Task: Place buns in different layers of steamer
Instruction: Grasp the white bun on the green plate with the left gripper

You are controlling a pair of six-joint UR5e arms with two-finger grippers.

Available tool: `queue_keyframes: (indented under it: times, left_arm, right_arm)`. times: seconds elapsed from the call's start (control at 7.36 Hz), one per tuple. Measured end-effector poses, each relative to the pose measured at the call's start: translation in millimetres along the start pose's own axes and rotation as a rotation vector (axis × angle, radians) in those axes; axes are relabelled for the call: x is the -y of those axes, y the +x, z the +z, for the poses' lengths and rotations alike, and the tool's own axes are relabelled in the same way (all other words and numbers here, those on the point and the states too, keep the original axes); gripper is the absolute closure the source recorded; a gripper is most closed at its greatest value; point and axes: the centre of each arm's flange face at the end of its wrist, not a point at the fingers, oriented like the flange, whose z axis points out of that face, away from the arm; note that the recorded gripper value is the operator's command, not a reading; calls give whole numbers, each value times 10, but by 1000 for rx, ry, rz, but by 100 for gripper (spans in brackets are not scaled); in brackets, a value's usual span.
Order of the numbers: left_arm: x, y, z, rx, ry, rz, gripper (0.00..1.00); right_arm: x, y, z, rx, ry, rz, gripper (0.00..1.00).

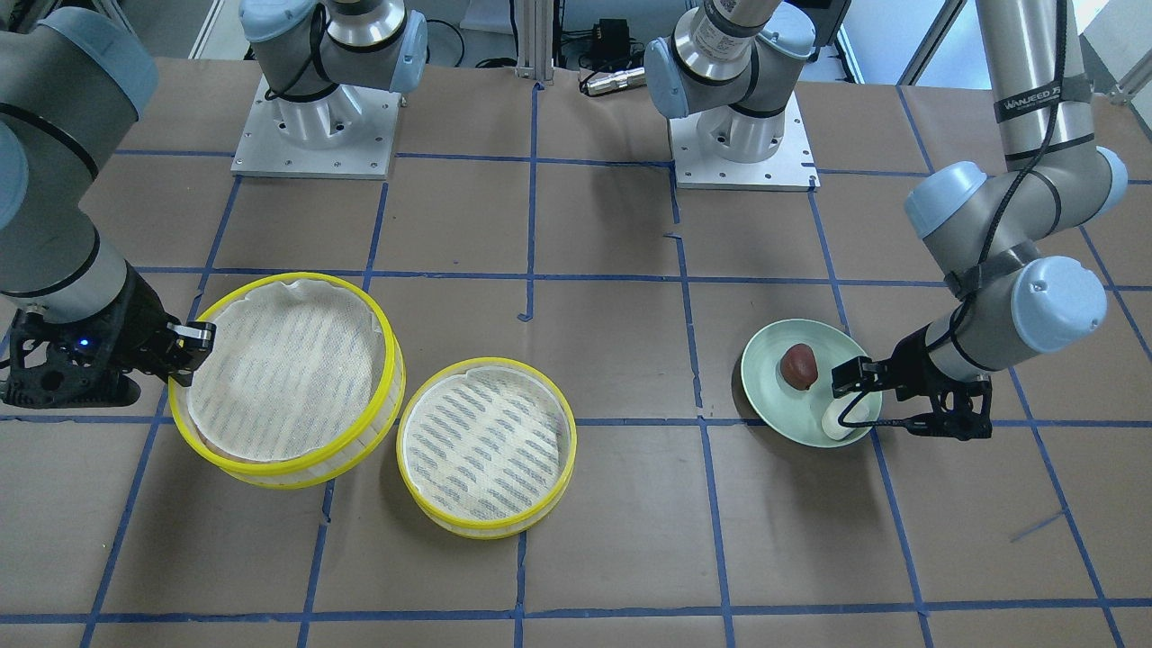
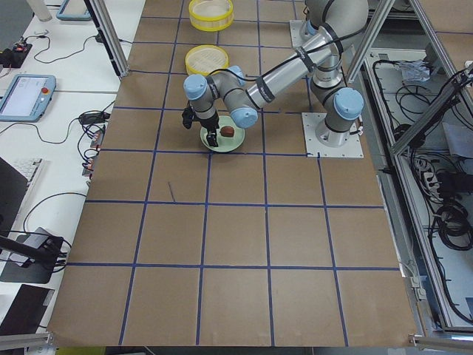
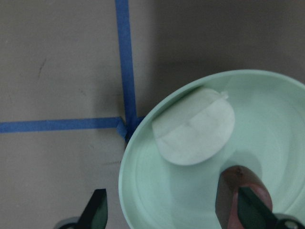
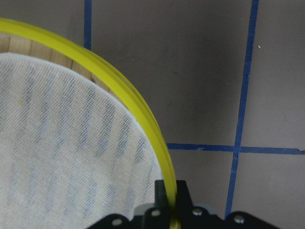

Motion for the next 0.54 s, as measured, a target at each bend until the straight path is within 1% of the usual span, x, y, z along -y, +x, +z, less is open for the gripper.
queue_keyframes:
  times: [0.14, 0.41, 0.54]
  left_arm:
    - [41, 27, 73, -7, 16, 5, 4]
    - [105, 224, 148, -3, 25, 39, 5]
    - [116, 301, 159, 5, 24, 53, 11]
  right_arm:
    - [-2, -3, 3, 2, -1, 1, 93]
    - [-21, -12, 52, 5, -11, 6, 93]
    - [-29, -15, 75, 5, -14, 7, 93]
